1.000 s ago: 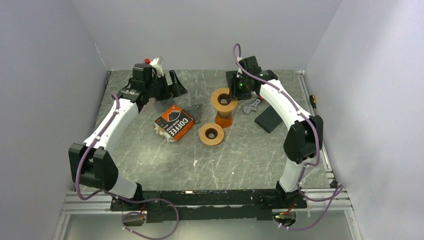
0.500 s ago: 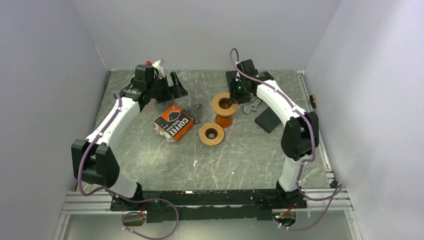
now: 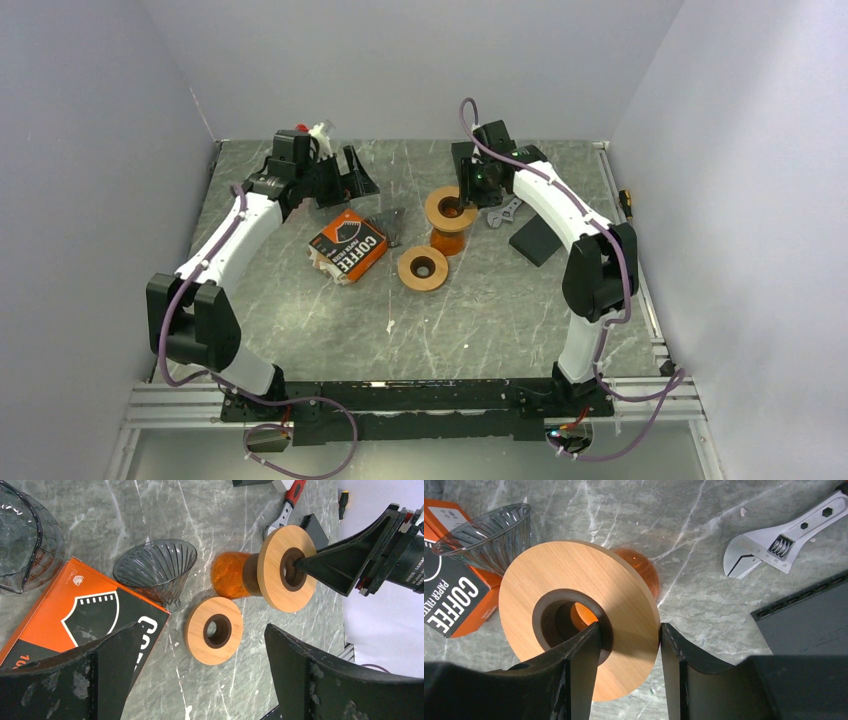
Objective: Place the coffee filter in the dripper
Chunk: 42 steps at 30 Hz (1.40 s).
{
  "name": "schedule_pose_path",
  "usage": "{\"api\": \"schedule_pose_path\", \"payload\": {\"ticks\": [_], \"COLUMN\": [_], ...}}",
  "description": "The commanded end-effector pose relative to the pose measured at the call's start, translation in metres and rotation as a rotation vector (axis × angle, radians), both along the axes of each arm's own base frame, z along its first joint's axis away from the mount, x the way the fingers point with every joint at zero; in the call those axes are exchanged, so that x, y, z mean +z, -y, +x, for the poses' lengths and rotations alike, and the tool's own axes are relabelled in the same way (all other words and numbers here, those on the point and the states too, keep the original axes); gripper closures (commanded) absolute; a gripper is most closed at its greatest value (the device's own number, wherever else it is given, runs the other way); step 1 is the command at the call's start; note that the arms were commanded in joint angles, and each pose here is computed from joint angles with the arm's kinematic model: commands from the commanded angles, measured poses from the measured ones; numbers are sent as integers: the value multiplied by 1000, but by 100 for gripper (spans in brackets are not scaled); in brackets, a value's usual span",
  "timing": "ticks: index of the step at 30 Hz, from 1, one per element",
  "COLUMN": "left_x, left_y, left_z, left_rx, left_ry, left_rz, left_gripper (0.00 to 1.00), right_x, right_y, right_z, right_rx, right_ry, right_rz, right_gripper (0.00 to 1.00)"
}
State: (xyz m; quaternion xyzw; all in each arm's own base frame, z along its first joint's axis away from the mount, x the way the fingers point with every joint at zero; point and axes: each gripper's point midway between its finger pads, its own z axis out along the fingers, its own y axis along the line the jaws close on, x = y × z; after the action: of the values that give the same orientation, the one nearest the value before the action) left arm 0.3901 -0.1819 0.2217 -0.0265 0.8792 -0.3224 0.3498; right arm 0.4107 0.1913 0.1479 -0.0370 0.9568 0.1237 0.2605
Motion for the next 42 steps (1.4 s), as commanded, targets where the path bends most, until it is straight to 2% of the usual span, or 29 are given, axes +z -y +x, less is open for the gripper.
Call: {"api": "schedule_pose_path", "payload": {"ticks": [1,9,13,17,24,27,33,39,42], "left_x": [8,2,-2,-8,-17,-20,-21,-18,-21], "left_y": [7,18,25,30,43,50,66,84,87], "left_z": [3,3,2,2,2,3,4,8,10], "left_rx": [-22,-59,-96,-122,-158,-177,-216,-256,-258], "left_ry": [5,-35,-57,-81,-113,-124,-128,-135,-137], "left_rz": [-41,-89,-113,-116,-128,-139,-130,-178,-161], "left_gripper": [3,4,5,6,8,15,20,28,29], "right_x": [32,64,89,102,90,81,66,48,42], "right_y": [3,4,8,21,28,26,23,19,18], "right_z": [5,-1,-6,-8,-12,-14,-15,-11,-9], "right_rx": [-11,-6,-18,-42,-45,-43,-38,-36,-31], "right_ry": [107,188,262,296,231,199,146,80,59], "right_rz": [21,85,231,342,466,495,526,592,600], "right_gripper": [47,28,17,12,12,12,12,19,21]}}
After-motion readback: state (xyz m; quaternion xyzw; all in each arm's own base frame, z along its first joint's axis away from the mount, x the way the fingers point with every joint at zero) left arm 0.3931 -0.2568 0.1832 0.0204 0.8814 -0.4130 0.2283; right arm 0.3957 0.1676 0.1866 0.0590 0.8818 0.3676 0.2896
